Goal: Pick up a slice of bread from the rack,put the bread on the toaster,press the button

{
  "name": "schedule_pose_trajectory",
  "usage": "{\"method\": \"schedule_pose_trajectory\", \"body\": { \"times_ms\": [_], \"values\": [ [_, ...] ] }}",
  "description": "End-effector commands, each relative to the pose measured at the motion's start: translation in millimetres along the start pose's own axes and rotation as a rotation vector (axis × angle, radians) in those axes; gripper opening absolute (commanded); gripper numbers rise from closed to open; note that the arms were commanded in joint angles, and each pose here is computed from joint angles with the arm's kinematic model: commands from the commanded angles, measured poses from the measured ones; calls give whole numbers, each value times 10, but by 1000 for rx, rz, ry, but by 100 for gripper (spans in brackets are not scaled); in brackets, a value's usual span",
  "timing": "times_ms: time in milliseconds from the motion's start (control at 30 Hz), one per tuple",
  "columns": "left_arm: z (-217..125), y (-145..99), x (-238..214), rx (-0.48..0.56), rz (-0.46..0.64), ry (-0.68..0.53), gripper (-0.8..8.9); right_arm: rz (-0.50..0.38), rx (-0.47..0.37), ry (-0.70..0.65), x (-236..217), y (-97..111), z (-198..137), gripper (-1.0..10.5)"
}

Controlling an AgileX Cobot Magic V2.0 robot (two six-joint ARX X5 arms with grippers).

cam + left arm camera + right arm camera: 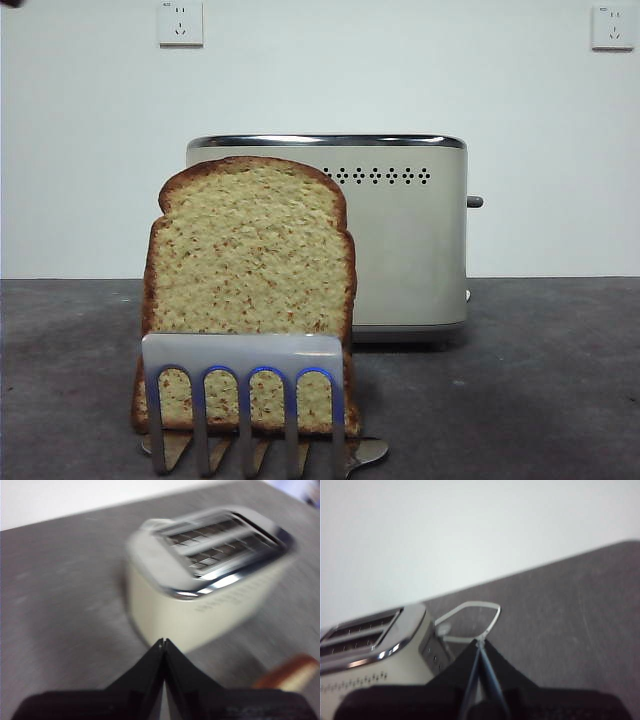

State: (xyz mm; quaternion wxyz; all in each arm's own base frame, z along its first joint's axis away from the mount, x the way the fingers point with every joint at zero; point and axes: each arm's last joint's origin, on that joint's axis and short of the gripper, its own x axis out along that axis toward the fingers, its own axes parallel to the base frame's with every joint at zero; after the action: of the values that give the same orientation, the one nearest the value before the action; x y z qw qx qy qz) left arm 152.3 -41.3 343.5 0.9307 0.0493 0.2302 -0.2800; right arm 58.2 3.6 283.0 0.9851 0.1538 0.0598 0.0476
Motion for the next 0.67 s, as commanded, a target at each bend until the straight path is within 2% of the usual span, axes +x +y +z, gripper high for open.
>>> {"method": "schedule_pose_trajectory", "body": {
  "times_ms": [33, 233, 333, 433, 533, 667],
  "values": [
    [132, -159, 134, 211, -84, 59, -3, 18, -35, 61, 6, 25, 50, 0],
    [324, -621, 354, 531, -312, 130, -5, 73, -118, 171, 39, 70, 130, 0],
    [368, -847, 376, 716, -431, 146, -5, 93, -130, 206, 66, 89, 173, 0],
    [385, -1014, 370, 849, -516, 163, -6, 112, -125, 224, 99, 103, 209, 0],
    [421, -1072, 367, 893, -498, 205, -9, 146, -119, 243, 134, 114, 220, 0],
    [457, -1086, 412, 858, -479, 251, -9, 192, -108, 276, 174, 122, 210, 0]
  ]
}}
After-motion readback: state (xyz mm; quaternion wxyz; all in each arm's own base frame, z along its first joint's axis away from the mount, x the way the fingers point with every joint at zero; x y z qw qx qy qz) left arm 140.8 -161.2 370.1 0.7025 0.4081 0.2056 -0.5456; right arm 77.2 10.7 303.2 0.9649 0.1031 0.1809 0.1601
